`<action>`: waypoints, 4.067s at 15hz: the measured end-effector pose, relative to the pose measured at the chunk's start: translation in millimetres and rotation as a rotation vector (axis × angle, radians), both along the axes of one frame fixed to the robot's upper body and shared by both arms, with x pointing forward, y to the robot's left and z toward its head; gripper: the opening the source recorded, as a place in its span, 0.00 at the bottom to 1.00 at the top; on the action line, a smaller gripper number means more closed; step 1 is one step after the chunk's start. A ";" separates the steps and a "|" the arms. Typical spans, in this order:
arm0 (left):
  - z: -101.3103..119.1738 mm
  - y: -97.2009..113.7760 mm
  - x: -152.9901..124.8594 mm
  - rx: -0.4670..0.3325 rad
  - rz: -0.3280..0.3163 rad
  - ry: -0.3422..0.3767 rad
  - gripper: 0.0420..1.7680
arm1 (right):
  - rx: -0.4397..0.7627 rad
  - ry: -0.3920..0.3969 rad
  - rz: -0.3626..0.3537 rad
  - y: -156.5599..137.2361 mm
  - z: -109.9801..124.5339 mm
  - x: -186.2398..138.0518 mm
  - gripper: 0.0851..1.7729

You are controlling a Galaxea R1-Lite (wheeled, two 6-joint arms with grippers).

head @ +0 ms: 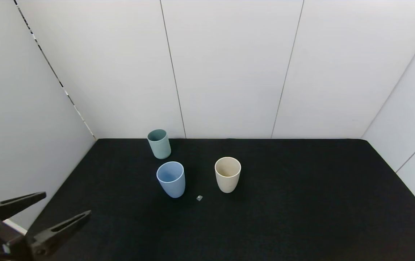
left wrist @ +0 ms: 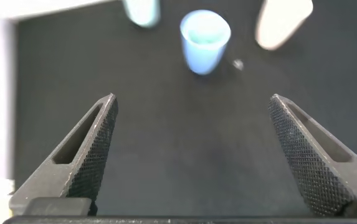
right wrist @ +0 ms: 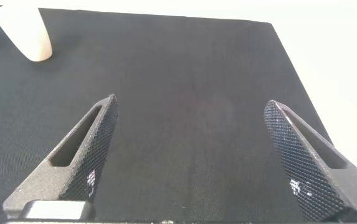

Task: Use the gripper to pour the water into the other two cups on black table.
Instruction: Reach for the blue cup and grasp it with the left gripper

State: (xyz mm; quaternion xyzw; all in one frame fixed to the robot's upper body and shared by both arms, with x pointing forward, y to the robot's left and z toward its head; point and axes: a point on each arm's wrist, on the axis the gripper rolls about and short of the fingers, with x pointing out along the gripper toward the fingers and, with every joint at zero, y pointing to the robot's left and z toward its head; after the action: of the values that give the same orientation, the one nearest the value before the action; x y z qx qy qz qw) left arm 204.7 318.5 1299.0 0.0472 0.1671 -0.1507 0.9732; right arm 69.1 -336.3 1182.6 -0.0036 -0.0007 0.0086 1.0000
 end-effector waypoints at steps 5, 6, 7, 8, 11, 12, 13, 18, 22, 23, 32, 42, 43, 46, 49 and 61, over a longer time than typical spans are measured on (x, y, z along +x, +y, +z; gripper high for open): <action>-23.7 -24.9 50.6 0.025 -0.115 0.124 0.97 | 0.000 0.000 0.000 0.0 0.0 0.0 0.96; -29.4 -29.4 60.3 0.029 -0.127 0.136 0.97 | 0.000 0.000 0.000 0.0 0.0 0.0 0.96; -35.4 -32.8 68.5 0.032 -0.135 0.147 0.97 | 0.000 0.000 0.000 0.0 0.0 0.0 0.96; -41.4 -35.9 76.0 0.035 -0.140 0.156 0.97 | 0.000 0.000 -0.001 0.0 0.0 0.0 0.96; -59.3 -44.9 95.6 0.041 -0.155 0.176 0.97 | 0.000 0.000 -0.003 0.0 0.0 0.0 0.96; -64.8 -47.1 101.7 0.042 -0.157 0.177 0.97 | 0.000 0.000 -0.002 0.0 0.0 0.0 0.96; -70.1 -49.1 107.1 0.042 -0.159 0.179 0.97 | 0.000 0.000 -0.001 0.0 0.0 0.0 0.96; -96.3 -56.7 132.0 0.041 -0.160 0.165 0.97 | 0.000 0.000 0.000 0.0 0.0 0.0 0.96; -111.1 -61.4 148.7 0.030 -0.159 0.119 0.97 | 0.000 0.000 0.000 0.0 0.0 0.0 0.96; -114.3 -62.4 152.4 0.028 -0.159 0.111 0.97 | 0.000 0.000 0.000 0.0 0.0 0.0 0.96; -128.9 -69.6 183.8 0.010 -0.149 0.051 0.97 | 0.000 0.000 0.000 0.0 0.0 0.0 0.96; -131.5 -74.5 220.8 0.001 -0.124 -0.005 0.97 | 0.000 0.000 0.000 0.0 0.0 0.0 0.96; -131.9 -74.9 222.4 0.001 -0.124 -0.007 0.97 | 0.000 0.000 0.000 0.0 0.0 0.0 0.96; -132.7 -76.0 226.7 -0.001 -0.124 -0.010 0.97 | 0.000 0.000 0.000 0.0 0.0 0.0 0.96; -132.9 -77.1 230.7 -0.002 -0.124 -0.017 0.97 | 0.000 0.000 0.000 0.0 0.0 0.0 0.96; -133.5 -79.5 242.6 -0.006 -0.123 -0.036 0.97 | 0.000 0.000 0.000 0.0 0.0 0.0 0.96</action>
State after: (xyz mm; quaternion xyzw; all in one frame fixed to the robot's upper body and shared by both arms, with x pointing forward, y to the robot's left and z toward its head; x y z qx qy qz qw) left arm 447.4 239.0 1165.4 0.0571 0.1461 -0.2098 0.9651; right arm 69.1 -336.3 1182.6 -0.0036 -0.0005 0.0086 1.0000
